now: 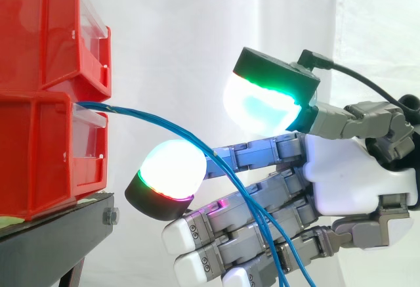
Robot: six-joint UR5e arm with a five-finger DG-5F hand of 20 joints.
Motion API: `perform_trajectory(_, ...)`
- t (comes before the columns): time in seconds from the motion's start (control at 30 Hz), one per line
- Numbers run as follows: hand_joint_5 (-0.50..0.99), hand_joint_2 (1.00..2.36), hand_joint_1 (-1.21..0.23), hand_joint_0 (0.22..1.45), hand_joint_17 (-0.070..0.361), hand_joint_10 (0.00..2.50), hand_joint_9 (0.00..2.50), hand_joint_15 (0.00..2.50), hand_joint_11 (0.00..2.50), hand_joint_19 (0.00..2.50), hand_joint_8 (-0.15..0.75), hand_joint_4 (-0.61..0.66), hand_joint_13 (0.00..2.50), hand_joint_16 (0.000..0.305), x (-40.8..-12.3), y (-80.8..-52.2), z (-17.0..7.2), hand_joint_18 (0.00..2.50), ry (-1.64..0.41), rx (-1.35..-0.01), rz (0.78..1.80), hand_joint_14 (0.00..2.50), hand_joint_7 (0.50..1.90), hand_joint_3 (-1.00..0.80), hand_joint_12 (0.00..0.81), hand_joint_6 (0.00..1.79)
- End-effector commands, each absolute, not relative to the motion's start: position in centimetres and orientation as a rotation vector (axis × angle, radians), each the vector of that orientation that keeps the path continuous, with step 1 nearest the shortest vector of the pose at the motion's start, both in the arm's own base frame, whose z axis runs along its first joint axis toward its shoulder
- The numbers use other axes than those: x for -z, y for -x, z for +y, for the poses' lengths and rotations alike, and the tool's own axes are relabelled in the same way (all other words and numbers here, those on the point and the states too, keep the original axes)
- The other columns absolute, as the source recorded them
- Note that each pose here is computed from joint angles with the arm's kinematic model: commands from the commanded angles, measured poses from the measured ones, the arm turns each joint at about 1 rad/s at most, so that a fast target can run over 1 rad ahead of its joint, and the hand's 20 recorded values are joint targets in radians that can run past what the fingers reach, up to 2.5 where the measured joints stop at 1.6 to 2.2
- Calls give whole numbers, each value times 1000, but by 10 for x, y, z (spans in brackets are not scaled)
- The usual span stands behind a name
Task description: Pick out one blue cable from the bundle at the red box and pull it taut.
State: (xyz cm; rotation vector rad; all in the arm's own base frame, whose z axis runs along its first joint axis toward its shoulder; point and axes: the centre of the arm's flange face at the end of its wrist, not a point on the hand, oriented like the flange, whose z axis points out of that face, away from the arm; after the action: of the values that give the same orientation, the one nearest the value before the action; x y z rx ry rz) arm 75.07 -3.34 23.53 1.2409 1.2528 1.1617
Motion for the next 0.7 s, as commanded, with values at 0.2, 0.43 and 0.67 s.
perform_trajectory(0.2, -143, 1009, -565, 561, 94, 6, 676, 204, 149, 507, 241, 139, 638, 42, -242, -753, -35, 535, -1241, -1160, 1252, 8, 1063, -398, 339, 503)
perform_trajectory(0.43, -129, 1014, -567, 580, 93, 7, 695, 220, 175, 518, 241, 78, 653, 41, -244, -753, -36, 542, -1246, -1154, 1257, 9, 1171, -336, 337, 502)
perform_trajectory(0.67, -136, 1002, -568, 511, 102, 7, 704, 227, 182, 511, 259, 124, 667, 45, -224, -756, -37, 568, -1248, -1131, 1281, 9, 1122, -476, 356, 502)
